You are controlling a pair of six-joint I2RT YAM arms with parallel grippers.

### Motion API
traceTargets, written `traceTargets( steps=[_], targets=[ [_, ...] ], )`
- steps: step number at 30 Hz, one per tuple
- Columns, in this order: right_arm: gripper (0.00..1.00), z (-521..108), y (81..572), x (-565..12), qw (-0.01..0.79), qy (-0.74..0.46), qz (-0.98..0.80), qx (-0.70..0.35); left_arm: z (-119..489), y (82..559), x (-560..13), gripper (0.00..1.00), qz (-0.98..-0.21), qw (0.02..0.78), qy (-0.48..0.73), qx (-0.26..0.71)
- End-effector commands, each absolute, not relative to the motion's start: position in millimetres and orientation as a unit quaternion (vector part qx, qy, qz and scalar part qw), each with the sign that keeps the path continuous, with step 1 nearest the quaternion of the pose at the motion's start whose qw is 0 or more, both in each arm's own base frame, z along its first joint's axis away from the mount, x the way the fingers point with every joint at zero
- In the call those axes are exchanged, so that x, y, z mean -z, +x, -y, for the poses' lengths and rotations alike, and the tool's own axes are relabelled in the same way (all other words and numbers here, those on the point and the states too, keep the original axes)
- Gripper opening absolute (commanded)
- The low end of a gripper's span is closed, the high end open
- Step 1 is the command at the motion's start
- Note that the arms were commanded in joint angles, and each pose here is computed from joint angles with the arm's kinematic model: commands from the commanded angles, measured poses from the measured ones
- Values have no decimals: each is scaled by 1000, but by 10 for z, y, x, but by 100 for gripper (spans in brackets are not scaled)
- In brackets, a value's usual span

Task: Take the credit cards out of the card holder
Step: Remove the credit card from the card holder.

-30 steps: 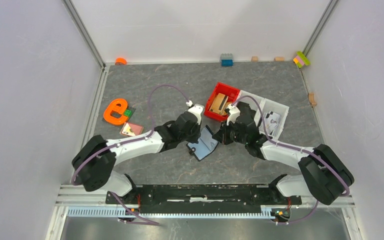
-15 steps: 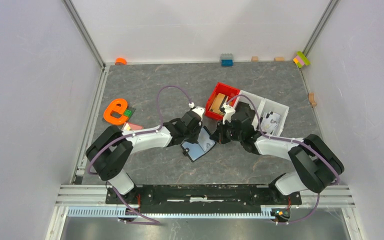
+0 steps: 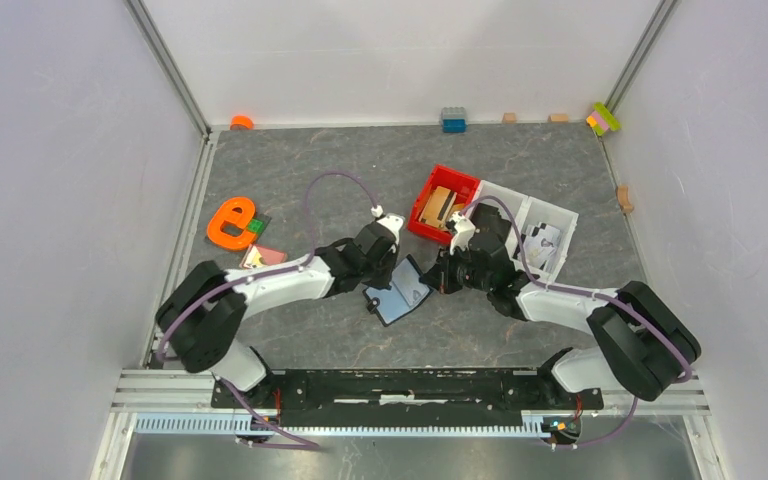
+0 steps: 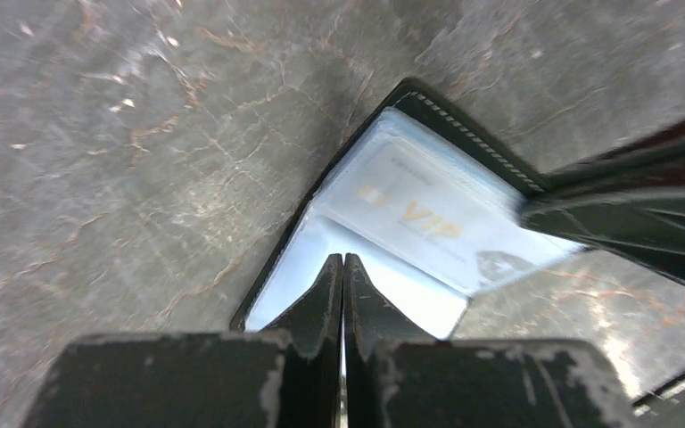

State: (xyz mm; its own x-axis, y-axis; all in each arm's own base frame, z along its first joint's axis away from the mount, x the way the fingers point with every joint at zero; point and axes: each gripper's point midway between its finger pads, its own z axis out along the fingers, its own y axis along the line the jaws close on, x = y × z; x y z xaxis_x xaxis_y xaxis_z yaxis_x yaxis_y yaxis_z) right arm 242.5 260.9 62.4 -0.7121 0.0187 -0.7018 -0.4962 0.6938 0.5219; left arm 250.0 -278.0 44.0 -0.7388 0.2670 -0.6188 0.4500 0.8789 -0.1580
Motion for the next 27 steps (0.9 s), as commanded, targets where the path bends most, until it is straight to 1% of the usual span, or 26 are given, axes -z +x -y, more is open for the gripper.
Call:
traceTargets(
  steps=[1, 2, 3, 6, 8, 16, 23, 26, 27],
  targets=[
    [1, -2699, 2423, -826, 372, -152, -827, -394, 2703, 2553, -943, 4, -899, 364, 174, 167],
    [1, -2694, 2423, -842, 375, -152, -825, -394, 2664, 2534, -919, 4, -898, 368, 173, 167],
    [1, -2680, 2425, -844, 378, -151, -825, -392, 2644, 2540, -912, 2, -894, 379, 170, 168],
    [0, -2651, 2432, -860, 387, -149, -824, -387, 2637, 2508, -910, 2, -868, 417, 183, 197],
    [0, -2638, 2444, -864, 390, -147, -824, -384, 2650, 2477, -927, 2, -864, 415, 199, 202],
    [1, -2662, 2415, -855, 384, -153, -822, -391, 2783, 2399, -625, 2, -885, 354, 223, 206],
    [8, -2759, 2316, -847, 362, -169, -815, -419, 2775, 2448, -225, 2, -915, 297, 224, 154],
    [12, -2797, 2281, -860, 354, -178, -812, -427, 2767, 2479, -172, 2, -918, 295, 222, 143],
    [15, -2806, 2276, -859, 354, -180, -812, -428, 2762, 2483, -172, 2, -918, 296, 222, 141]
  ],
)
